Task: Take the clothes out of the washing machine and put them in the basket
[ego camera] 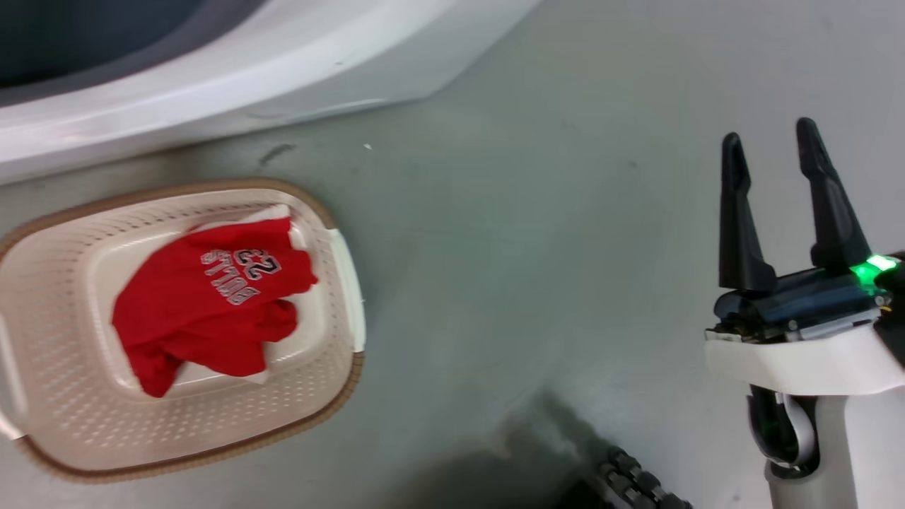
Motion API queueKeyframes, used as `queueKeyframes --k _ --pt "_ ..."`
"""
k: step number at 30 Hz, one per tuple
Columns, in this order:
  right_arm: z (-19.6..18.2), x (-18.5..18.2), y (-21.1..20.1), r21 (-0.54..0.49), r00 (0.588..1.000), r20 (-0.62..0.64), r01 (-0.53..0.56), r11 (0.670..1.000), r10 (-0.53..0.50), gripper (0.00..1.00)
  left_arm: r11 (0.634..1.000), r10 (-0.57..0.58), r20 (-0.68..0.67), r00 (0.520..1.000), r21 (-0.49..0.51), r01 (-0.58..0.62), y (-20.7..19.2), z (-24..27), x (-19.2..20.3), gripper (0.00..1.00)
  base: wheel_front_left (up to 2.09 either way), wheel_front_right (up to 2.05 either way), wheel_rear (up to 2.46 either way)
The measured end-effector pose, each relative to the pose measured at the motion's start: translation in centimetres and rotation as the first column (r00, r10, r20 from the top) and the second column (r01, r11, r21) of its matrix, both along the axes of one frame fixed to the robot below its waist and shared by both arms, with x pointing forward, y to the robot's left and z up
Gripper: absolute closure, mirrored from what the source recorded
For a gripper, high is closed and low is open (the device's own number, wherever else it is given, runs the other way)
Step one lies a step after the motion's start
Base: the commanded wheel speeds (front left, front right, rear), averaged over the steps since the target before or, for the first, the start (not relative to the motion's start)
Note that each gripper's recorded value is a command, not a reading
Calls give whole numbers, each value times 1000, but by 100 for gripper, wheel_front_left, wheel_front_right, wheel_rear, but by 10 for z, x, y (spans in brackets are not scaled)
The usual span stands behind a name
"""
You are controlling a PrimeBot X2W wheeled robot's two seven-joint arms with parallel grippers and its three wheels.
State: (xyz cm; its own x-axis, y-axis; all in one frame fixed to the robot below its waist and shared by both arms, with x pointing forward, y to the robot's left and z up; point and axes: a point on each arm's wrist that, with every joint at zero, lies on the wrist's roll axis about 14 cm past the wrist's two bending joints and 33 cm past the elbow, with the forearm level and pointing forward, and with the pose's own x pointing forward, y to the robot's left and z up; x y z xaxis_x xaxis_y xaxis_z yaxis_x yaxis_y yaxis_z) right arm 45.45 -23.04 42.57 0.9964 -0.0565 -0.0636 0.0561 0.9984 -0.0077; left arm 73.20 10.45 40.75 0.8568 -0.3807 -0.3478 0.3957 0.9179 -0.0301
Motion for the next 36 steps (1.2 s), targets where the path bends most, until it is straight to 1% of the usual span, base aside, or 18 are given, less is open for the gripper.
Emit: queueKeyframes --k 3,7,10,13,19,24,25,26,29,36 --pt "-5 -1 0 9 1000 -17 1 1000 -1 0 1000 -11 -57 998 14 11 -7 -7 16 0 0 0 0" --pt "-12 -6 -4 14 999 -46 16 1000 -15 0 998 -21 -109 994 60 27 -13 -19 33 0 0 0 0" --pt "-16 -10 -7 15 998 -64 28 1000 -27 0 998 -21 -181 983 49 30 -23 -34 41 0 0 0 0" --pt "-22 -13 -9 22 996 -85 40 999 -38 0 998 -21 -266 964 44 34 -33 -56 43 0 0 0 0" --pt "-27 -18 -12 17 993 -111 53 998 -51 0 993 -10 -365 931 108 53 -40 -96 40 0 0 0 0" --pt "-31 -21 -15 21 990 -124 66 998 -63 0 988 8 -430 903 143 59 -37 -116 33 0 0 0 0" --pt "-32 -22 -15 22 990 -128 68 997 -64 0 987 11 -437 899 147 60 -36 -119 32 15 0 0 0" --pt "-33 -23 -15 23 989 -130 69 997 -65 0 987 9 -442 897 148 63 -36 -121 31 100 0 0 0" --pt "-32 -23 -15 23 990 -128 70 997 -66 0 989 8 -438 899 138 58 -37 -119 32 100 0 0 0" --pt "-28 -20 -15 22 992 -113 66 998 -63 0 992 22 -358 933 126 25 -31 -106 43 100 0 0 0"
